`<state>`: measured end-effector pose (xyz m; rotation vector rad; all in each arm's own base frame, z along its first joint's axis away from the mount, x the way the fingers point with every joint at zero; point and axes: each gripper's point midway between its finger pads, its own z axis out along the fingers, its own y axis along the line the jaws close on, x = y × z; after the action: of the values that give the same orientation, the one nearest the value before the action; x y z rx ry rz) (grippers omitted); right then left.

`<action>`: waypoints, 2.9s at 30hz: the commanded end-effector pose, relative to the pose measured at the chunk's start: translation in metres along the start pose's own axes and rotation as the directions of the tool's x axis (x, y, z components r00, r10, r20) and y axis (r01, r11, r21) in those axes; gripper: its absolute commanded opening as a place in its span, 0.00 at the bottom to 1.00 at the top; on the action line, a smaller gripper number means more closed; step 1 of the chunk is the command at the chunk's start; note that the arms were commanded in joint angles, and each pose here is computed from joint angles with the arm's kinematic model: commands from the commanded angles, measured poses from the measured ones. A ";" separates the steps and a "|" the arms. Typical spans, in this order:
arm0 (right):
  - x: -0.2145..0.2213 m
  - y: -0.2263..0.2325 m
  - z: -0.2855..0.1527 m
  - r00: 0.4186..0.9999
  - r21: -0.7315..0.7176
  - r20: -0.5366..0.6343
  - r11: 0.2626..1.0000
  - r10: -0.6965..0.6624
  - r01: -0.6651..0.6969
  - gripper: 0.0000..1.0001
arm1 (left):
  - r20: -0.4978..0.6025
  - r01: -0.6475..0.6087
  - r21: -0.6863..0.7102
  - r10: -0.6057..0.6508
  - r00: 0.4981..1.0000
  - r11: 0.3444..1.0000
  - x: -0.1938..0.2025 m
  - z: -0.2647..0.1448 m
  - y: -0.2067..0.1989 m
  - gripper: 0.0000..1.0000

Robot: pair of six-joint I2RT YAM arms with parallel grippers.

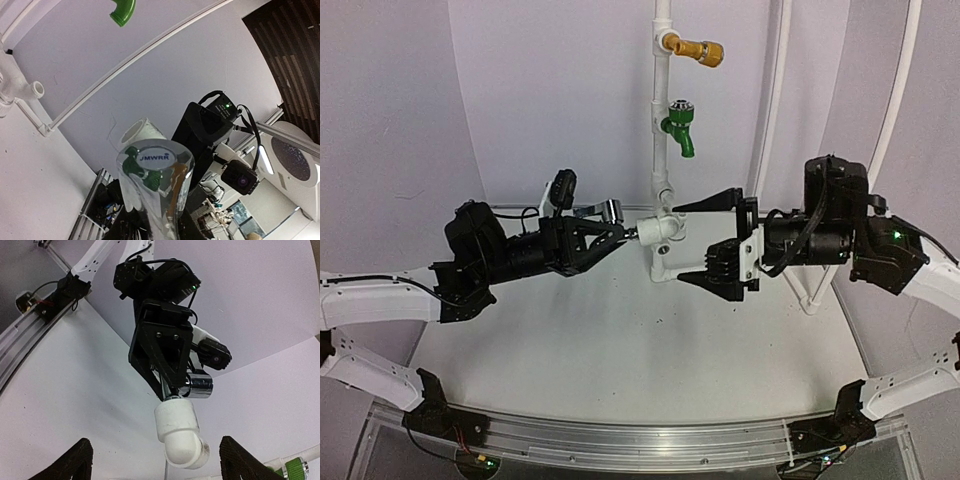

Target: Install the water faucets

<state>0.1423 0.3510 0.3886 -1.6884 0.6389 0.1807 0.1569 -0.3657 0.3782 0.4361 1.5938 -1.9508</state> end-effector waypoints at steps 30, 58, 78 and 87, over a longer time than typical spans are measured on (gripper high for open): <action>-0.027 -0.032 0.012 0.994 0.059 0.103 0.998 0.021 -0.027 0.07 | -0.056 -0.352 0.213 0.371 0.927 0.912 0.011 0.007 -0.062 0.00; -0.051 0.011 0.021 0.138 -0.521 -0.185 0.022 0.973 -0.853 0.32 | -0.246 -0.999 0.004 0.968 0.043 0.045 0.042 0.003 -0.026 0.00; 0.000 -0.042 -0.035 0.990 0.062 0.018 0.988 0.139 -0.140 0.97 | -0.066 -0.411 0.045 0.413 0.908 0.911 0.012 -0.009 -0.071 0.00; -0.006 -0.033 -0.021 0.909 0.122 -0.066 0.901 -0.412 0.417 0.91 | -0.163 -0.205 0.098 0.219 0.962 0.974 0.007 0.001 -0.081 0.00</action>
<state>0.1383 0.3247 0.4085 -1.6848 0.5041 0.0773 0.1238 -0.3593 0.3924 0.7525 1.5835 -1.6719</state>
